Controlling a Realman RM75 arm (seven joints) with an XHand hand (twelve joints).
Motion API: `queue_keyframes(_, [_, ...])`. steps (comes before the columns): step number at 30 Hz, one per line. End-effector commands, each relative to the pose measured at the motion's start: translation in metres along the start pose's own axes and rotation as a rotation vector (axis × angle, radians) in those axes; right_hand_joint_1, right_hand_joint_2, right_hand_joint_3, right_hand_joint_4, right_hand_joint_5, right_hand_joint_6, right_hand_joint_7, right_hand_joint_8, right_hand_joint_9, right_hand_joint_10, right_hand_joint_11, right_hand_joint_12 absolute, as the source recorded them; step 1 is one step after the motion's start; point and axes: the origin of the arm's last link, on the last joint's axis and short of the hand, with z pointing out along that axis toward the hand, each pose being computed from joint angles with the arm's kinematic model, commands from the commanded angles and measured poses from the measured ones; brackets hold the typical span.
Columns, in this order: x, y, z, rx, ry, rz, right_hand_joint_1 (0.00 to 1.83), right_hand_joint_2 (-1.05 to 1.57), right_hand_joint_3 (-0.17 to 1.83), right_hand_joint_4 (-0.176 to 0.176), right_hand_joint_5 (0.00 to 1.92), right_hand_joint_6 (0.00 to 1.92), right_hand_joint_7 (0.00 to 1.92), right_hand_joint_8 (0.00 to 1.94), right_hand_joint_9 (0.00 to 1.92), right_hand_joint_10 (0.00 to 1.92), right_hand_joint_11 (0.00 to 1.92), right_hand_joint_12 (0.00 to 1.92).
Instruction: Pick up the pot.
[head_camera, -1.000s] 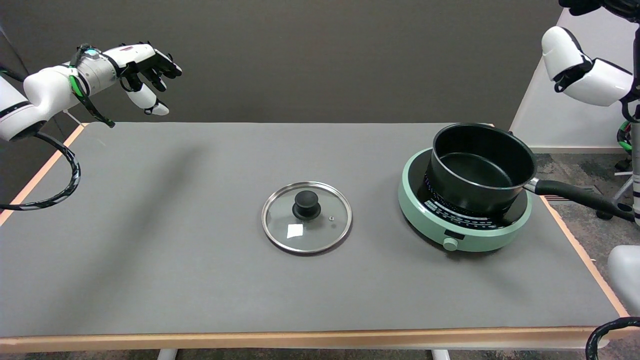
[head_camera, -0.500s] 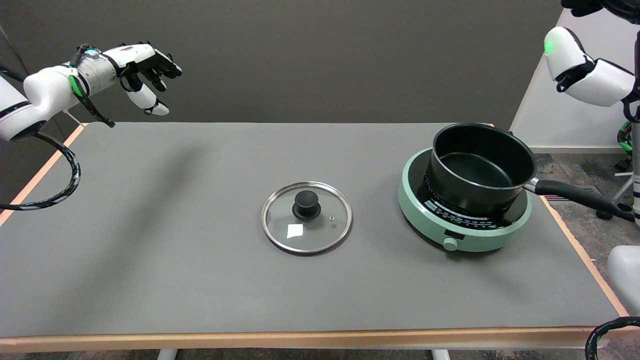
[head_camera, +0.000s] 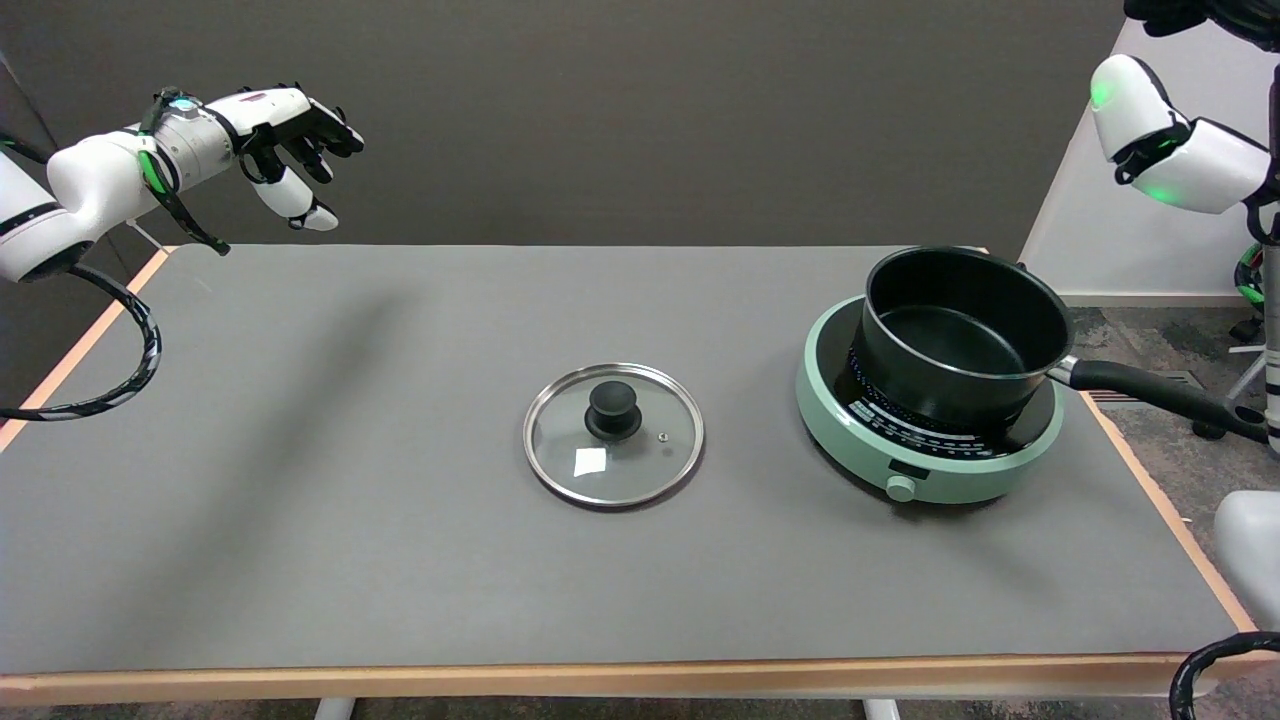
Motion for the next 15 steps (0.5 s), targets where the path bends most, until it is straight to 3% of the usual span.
queue_keyframes(1, [-0.0002,0.0031,0.0,-0.008,0.001,0.002,0.77,0.7,0.81,0.052,0.65,0.34,0.76,0.28,0.72,0.54,0.51,1.17])
queue_keyframes(13, [0.0055,0.0069,0.0013,-0.022,0.014,-0.015,0.77,0.7,0.81,0.053,0.65,0.34,0.76,0.28,0.72,0.54,0.51,1.17])
queue_keyframes(14, [0.0057,0.0073,0.0009,-0.025,0.015,-0.015,0.85,0.47,0.81,0.044,0.54,0.29,0.63,0.24,0.59,0.45,0.43,0.96])
queue_keyframes(15, [0.0059,0.0078,0.0003,-0.028,0.017,-0.015,1.2,-0.51,0.84,0.008,0.06,0.06,0.06,0.06,0.06,0.06,0.06,0.06])
